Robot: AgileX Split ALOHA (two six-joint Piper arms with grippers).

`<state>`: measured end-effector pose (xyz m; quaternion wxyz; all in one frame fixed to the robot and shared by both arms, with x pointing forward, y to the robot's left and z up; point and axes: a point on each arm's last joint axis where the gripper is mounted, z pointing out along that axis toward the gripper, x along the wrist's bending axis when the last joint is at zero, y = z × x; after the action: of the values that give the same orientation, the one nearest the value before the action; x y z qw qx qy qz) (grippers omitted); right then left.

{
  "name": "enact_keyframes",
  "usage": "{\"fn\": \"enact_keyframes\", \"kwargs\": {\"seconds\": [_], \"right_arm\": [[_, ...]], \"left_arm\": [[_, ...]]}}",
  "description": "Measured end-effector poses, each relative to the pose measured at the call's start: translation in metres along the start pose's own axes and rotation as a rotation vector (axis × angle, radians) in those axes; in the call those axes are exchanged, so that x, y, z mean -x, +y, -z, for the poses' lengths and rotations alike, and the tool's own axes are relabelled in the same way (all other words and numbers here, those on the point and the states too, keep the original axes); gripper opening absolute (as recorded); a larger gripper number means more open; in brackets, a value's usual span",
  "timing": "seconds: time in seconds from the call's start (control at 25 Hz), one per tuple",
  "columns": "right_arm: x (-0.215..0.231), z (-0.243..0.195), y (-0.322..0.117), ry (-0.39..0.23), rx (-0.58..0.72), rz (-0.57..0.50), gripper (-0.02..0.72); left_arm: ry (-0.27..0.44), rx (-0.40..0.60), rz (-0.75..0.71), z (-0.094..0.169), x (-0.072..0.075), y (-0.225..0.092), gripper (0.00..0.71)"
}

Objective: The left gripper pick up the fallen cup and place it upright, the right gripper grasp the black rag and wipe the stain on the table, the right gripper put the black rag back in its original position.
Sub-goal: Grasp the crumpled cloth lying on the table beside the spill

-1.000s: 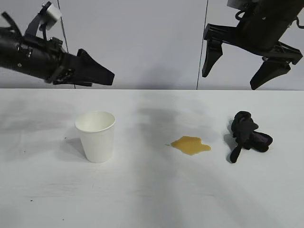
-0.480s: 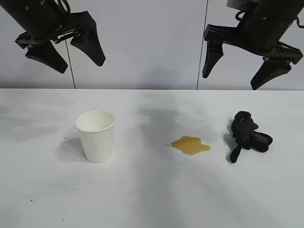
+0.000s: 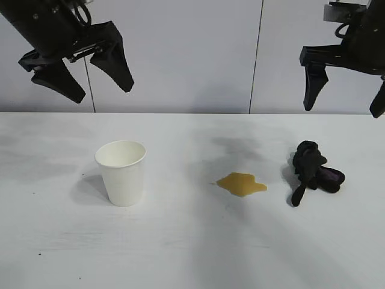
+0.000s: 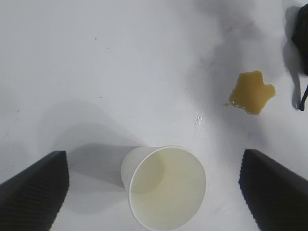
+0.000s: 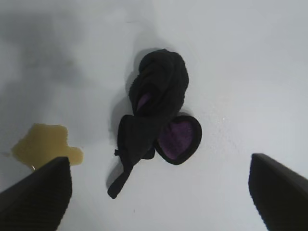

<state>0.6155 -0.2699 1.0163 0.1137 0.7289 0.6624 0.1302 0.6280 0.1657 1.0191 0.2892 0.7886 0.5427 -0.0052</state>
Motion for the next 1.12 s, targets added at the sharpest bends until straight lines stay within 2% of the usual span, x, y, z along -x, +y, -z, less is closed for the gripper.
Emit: {"fn": "enact_keyframes", "kwargs": {"seconds": [0.32,0.56,0.72,0.92,1.04,1.12], "right_arm": [[0.002,-0.014,-0.01,0.007,-0.013,-0.011,0.674],[0.003,-0.04,-0.021,0.004,-0.041,-0.027,0.663],[0.002,-0.053,-0.018,0.014,0.004,-0.057,0.658],[-0.002,-0.079,-0.02,0.018,-0.024,-0.07,0.647],[-0.01,-0.093,-0.021,0.031,-0.017,-0.081,0.593],[-0.012,-0.1,-0.021,0.033,-0.011,-0.101,0.485]], "left_arm": [[0.0,0.0,0.0,0.0,0.0,0.0,0.694],[-0.001,-0.003,0.004,0.0,0.0,0.0,0.694],[-0.003,-0.008,0.043,0.0,0.0,-0.001,0.694],[-0.004,-0.013,0.082,0.0,0.0,-0.001,0.694],[-0.004,-0.013,0.085,0.0,0.0,-0.001,0.694],[-0.004,-0.013,0.087,0.0,0.0,-0.001,0.694]]}}
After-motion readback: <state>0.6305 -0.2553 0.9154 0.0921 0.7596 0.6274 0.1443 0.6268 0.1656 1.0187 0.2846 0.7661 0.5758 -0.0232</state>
